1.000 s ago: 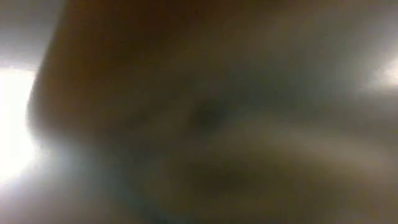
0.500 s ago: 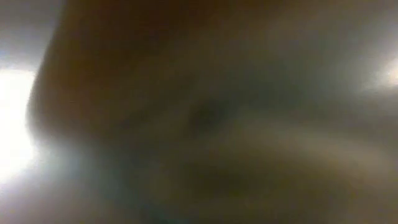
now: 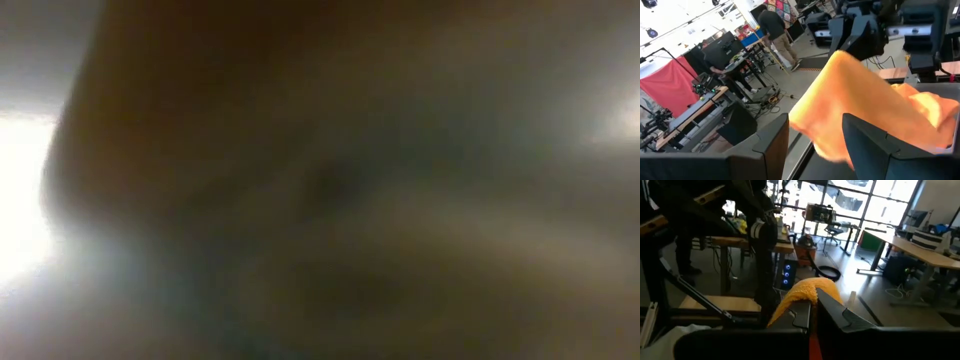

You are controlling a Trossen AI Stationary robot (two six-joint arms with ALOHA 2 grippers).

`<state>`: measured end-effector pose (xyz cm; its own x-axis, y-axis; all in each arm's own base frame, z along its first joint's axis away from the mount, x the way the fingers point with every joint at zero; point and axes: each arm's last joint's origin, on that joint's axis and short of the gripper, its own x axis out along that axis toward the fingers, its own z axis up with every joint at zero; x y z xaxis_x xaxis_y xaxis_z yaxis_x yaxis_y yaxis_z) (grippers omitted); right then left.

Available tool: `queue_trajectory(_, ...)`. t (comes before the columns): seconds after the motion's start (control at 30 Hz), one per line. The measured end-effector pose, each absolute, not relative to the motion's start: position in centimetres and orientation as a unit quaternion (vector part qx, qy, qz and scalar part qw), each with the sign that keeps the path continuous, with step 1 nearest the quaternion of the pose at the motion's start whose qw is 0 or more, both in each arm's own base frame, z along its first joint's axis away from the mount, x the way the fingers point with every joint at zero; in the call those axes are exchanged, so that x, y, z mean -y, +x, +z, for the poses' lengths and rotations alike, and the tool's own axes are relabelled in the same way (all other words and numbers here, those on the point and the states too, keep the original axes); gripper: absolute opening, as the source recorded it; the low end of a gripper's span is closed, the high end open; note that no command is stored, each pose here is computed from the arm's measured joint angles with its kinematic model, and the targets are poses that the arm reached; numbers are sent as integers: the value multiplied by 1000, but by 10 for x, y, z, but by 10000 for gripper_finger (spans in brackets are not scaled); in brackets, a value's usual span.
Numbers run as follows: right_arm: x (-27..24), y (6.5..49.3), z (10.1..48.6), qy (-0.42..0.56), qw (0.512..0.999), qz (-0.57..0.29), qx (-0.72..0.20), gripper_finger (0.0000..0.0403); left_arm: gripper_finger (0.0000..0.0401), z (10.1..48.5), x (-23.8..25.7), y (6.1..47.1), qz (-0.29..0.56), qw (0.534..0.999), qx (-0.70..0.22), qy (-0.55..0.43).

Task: Sort microfiber towel by color & place in baskets
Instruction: Put the orange microfiber towel into the transparent bin

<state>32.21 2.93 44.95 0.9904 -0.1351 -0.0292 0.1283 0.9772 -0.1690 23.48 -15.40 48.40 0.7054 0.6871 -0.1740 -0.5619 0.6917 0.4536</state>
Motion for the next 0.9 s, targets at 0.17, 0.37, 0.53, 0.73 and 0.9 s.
queue_trajectory(0.17, -28, 313, 447, -88, 991, -79, -58, 9, 169, 483, 153, 233, 340, 903, -177, 193)
queue_trajectory(0.37, -25, 295, 438, -68, 984, -86, -143, 9, 169, 483, 153, 233, 326, 908, -188, 185)
queue_trajectory(0.53, -23, 277, 425, -40, 966, -92, -238, 9, 169, 483, 153, 233, 324, 907, -190, 190)
queue_trajectory(0.73, -20, 249, 412, 6, 930, -117, -349, 9, 169, 483, 153, 233, 322, 905, -194, 199)
queue_trajectory(0.9, -17, 226, 406, 41, 898, -141, -414, 9, 169, 483, 153, 233, 321, 904, -195, 204)
